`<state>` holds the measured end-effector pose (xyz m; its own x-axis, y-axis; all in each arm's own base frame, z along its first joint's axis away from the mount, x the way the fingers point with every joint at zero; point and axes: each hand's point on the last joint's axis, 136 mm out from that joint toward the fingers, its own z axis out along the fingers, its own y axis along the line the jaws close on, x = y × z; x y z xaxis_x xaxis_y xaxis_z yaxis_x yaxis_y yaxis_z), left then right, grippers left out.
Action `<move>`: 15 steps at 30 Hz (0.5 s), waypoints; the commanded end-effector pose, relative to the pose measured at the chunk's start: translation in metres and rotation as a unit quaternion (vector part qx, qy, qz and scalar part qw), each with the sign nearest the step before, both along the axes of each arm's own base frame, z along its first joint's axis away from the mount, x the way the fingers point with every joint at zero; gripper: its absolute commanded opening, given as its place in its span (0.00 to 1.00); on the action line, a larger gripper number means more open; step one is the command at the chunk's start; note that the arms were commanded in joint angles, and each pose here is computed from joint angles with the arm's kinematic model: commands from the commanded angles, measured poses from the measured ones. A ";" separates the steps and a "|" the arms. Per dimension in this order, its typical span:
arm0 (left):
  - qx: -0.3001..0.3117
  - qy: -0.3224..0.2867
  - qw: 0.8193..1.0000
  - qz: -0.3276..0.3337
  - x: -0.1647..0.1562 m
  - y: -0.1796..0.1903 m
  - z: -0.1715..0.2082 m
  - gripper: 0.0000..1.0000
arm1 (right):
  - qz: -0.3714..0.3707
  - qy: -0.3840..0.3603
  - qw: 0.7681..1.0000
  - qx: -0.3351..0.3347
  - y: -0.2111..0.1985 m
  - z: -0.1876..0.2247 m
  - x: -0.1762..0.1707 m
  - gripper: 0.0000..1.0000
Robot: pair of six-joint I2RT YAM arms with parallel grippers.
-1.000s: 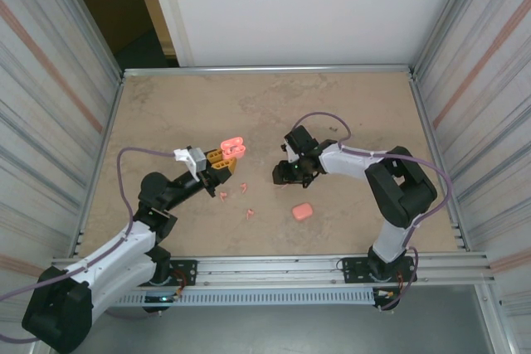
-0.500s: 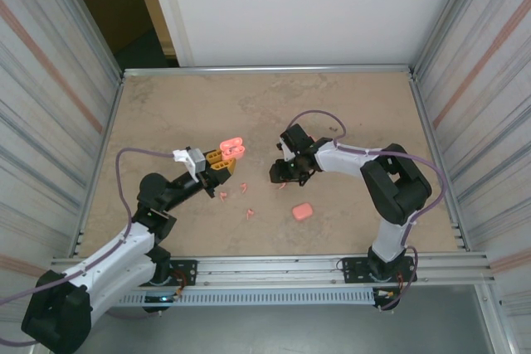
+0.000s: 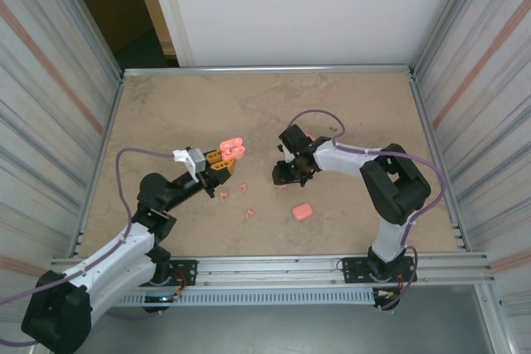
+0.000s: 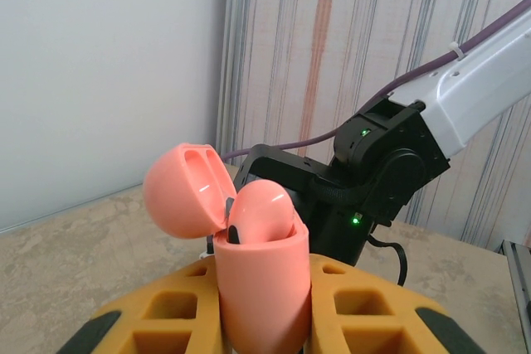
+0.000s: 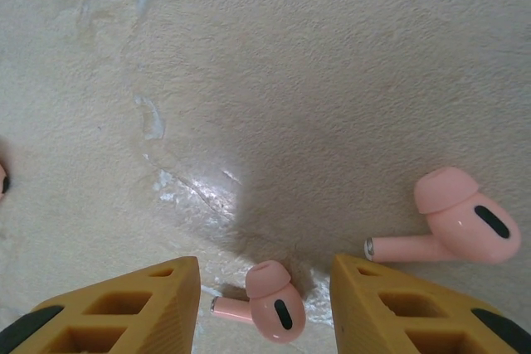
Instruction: Insert the wireless bluetooth earbuds into the charging case
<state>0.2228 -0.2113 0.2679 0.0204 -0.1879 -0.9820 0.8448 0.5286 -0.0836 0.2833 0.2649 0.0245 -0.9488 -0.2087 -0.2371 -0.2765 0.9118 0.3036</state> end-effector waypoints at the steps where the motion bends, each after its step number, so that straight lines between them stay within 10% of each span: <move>1: -0.005 -0.030 1.000 0.002 -0.002 0.001 0.016 0.00 | 0.017 -0.011 0.999 -0.036 -0.003 0.004 -0.001 0.44; 15: -0.007 -0.030 1.000 0.002 -0.004 0.002 0.015 0.00 | 0.041 -0.015 0.993 -0.105 -0.008 -0.006 -0.011 0.45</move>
